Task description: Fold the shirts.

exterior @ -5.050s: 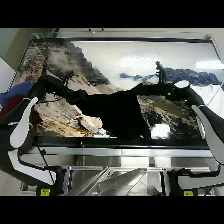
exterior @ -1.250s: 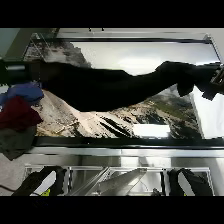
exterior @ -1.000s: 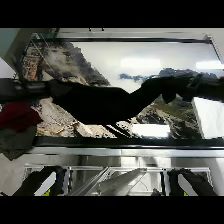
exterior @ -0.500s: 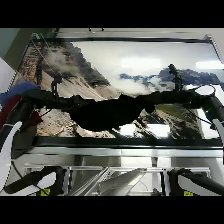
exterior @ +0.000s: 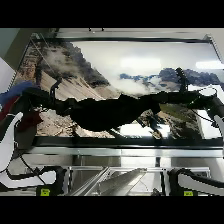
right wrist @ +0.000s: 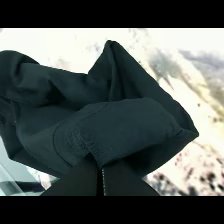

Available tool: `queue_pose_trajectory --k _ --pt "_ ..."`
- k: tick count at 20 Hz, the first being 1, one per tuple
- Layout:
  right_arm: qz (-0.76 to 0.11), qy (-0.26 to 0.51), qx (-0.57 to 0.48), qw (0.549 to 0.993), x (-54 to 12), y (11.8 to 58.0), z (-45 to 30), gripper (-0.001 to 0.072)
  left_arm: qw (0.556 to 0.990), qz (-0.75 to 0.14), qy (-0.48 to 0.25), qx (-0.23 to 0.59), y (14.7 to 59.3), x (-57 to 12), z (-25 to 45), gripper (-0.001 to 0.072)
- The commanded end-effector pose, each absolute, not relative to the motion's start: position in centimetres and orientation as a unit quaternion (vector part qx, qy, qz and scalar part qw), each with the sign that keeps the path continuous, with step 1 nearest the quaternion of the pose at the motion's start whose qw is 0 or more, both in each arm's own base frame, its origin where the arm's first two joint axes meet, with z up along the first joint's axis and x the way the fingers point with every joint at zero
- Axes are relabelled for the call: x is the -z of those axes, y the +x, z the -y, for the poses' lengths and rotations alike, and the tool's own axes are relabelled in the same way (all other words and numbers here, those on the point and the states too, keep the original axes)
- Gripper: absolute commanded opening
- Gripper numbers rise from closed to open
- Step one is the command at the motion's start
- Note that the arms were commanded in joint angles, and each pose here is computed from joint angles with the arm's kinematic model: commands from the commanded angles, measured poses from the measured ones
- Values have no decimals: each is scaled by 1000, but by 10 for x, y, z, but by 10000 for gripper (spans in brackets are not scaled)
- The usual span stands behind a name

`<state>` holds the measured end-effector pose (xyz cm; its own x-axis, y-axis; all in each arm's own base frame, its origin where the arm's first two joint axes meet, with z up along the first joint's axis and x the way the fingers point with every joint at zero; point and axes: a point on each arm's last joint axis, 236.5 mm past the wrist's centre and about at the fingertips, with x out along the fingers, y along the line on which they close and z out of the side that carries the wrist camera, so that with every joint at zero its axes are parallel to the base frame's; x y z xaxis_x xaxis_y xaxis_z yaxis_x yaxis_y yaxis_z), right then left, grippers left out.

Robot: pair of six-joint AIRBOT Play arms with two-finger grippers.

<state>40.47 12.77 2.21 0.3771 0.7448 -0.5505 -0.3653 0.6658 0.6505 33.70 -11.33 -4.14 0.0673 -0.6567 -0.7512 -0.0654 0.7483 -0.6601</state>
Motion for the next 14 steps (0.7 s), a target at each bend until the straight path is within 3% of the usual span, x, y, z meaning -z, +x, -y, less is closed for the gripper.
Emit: queue_pose_trajectory --k 1,6,9,14 --pt "-438 217 -341 803 -20 406 -123 18 665 -658 -260 238 316 49 134 689" --pt "-444 211 -341 801 -16 404 -121 17 698 -657 -204 197 311 54 98 689" --pt "-444 212 -343 800 -16 403 -123 18 725 -631 -222 164 327 49 77 689" --pt "-445 212 -343 800 -16 403 -123 17 689 -652 -229 216 318 60 127 689"
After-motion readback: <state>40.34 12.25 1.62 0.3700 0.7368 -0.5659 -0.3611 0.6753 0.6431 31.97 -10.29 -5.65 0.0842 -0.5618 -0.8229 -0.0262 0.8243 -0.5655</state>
